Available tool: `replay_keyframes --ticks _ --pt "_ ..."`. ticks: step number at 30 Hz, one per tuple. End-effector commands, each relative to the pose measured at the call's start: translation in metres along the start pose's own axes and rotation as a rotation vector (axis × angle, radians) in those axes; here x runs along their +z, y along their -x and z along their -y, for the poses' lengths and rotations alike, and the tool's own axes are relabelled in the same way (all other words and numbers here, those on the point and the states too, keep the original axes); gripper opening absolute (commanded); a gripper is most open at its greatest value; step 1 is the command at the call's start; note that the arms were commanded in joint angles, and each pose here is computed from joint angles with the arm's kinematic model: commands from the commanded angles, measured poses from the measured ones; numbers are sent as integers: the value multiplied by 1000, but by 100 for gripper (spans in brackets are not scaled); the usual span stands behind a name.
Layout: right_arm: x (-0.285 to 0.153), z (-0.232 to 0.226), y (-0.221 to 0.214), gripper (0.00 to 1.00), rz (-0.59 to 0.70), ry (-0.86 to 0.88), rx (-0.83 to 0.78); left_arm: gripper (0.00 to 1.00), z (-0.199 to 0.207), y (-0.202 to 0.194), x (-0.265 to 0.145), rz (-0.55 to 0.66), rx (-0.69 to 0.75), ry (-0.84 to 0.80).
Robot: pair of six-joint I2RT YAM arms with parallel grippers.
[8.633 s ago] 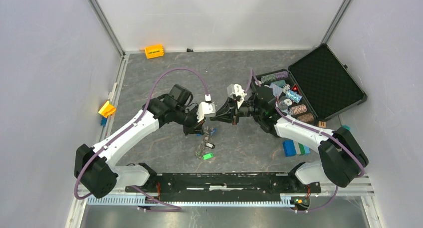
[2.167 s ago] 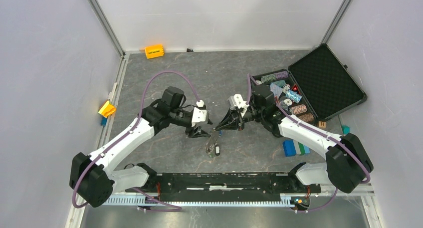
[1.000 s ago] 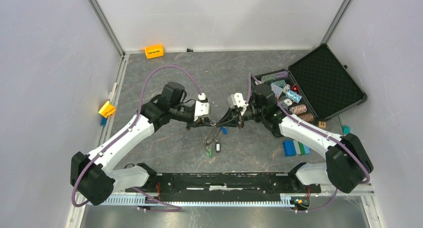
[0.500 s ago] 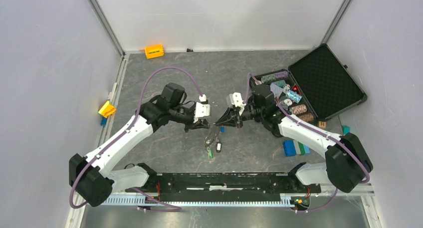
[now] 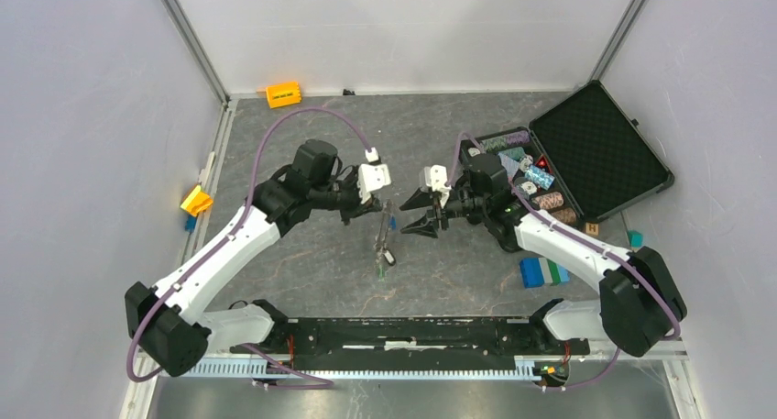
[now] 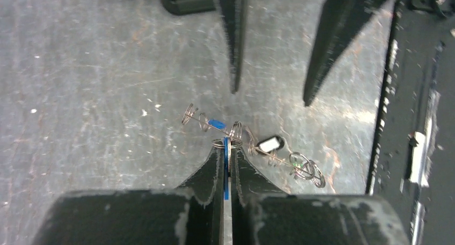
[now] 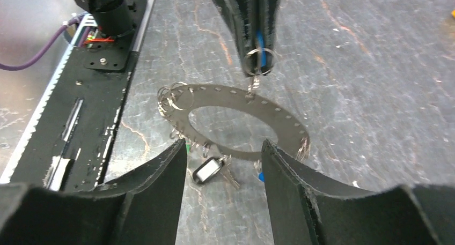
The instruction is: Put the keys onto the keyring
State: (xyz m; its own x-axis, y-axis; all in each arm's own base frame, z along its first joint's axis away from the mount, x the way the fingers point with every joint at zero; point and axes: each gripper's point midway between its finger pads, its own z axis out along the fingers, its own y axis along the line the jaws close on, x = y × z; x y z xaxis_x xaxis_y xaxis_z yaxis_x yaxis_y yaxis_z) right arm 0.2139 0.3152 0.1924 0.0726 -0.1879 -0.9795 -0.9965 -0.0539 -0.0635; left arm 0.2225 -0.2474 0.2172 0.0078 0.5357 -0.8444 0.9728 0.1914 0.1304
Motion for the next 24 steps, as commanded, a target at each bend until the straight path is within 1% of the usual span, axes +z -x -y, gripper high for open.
replay_keyframes --ticks 1,7,9,11,13,15,19,21,24 --pt "-20 21 31 59 37 -90 -94 2 -54 53 0 90 -43 187" --pt "-48 33 40 59 45 -190 -127 2 -119 114 11 153 -82 314" --pt "-56 36 40 60 42 -219 -132 2 -135 123 21 156 -93 329" --pt "-61 36 37 60 38 -237 -131 2 -144 120 33 136 -117 323" --pt "-65 35 33 60 35 -244 -127 2 -145 100 48 87 -146 307" --pt "-66 33 29 60 30 -246 -123 2 -143 70 59 23 -175 305" --pt "-66 31 23 60 19 -239 -114 2 -130 -5 74 -156 -219 307" --pt "-65 30 20 60 16 -226 -104 2 -120 -38 77 -257 -242 295" --pt "-64 29 15 60 12 -215 -89 2 -106 -76 75 -369 -280 290"
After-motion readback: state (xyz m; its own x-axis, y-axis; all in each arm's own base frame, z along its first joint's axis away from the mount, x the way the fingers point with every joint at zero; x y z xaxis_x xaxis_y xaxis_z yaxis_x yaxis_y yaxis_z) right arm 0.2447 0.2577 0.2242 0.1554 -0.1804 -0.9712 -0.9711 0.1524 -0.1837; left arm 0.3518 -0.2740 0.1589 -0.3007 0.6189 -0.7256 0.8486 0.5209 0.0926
